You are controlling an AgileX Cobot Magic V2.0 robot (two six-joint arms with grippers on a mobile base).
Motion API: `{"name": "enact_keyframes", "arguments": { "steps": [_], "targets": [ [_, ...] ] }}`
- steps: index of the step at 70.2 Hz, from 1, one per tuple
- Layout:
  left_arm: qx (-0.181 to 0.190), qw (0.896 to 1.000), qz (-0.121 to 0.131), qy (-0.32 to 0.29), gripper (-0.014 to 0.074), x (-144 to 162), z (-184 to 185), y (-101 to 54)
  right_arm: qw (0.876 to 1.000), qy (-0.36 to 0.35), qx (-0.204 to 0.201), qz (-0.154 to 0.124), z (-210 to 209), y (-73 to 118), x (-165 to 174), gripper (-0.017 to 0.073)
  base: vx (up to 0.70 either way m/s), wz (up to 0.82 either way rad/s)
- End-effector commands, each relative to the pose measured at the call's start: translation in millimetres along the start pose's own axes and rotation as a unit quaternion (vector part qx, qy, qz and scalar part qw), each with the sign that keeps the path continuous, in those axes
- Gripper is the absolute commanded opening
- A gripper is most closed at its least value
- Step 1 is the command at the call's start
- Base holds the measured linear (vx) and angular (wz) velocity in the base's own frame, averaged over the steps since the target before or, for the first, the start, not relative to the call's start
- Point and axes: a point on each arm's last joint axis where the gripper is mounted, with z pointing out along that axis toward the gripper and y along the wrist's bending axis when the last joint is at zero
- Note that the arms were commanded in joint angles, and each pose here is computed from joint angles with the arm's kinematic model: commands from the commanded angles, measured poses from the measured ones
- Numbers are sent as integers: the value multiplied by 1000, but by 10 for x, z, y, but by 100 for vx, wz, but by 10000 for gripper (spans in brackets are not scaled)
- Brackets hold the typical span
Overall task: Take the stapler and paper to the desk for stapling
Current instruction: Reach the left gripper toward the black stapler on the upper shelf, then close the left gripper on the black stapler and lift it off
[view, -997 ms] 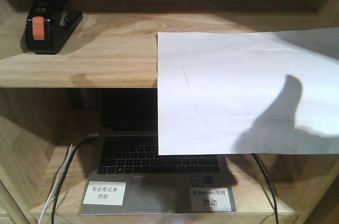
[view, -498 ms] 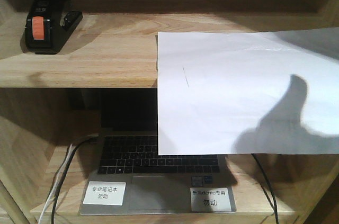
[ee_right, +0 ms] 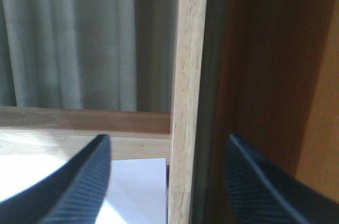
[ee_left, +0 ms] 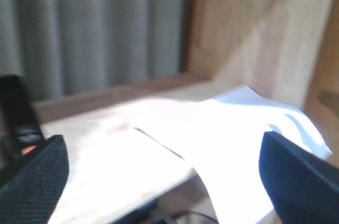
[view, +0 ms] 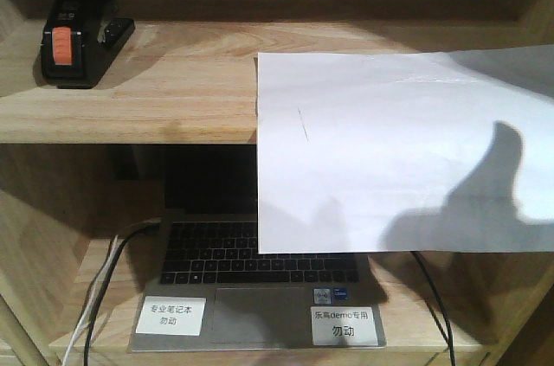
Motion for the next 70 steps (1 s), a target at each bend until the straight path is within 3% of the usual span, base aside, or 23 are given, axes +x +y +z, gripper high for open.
{"name": "enact_keyframes", "arguments": {
  "steps": [1,17,29,31,45,57,70],
  "targets": [
    [12,999,-3,-39,695,-121,-7,-28,999,-42,5,-2,-4,-7,-129,396,0,0],
    [20,999,-1,-29,683,-101,97,-42,999,-42,5,-3,-4,-8,-129,362,0,0],
    [-7,1000,23,10,681,-56,367,11,999,-42,5,-3,-4,-8,-129,346,0,0],
    [-14,1000,13,20,680,-77,445,23,999,-42,5,-3,-4,-8,-129,344,0,0],
    [-89,995,6,54,678,-367,843,141,999,-42,5,-3,-4,-8,-129,343,0,0],
    [-165,983,-13,84,674,-614,1094,257,999,-42,5,-3,-4,-8,-129,343,0,0],
    [-224,968,-26,111,662,-783,1343,342,999,-42,5,-3,-4,-8,-129,343,0,0]
  ]
}}
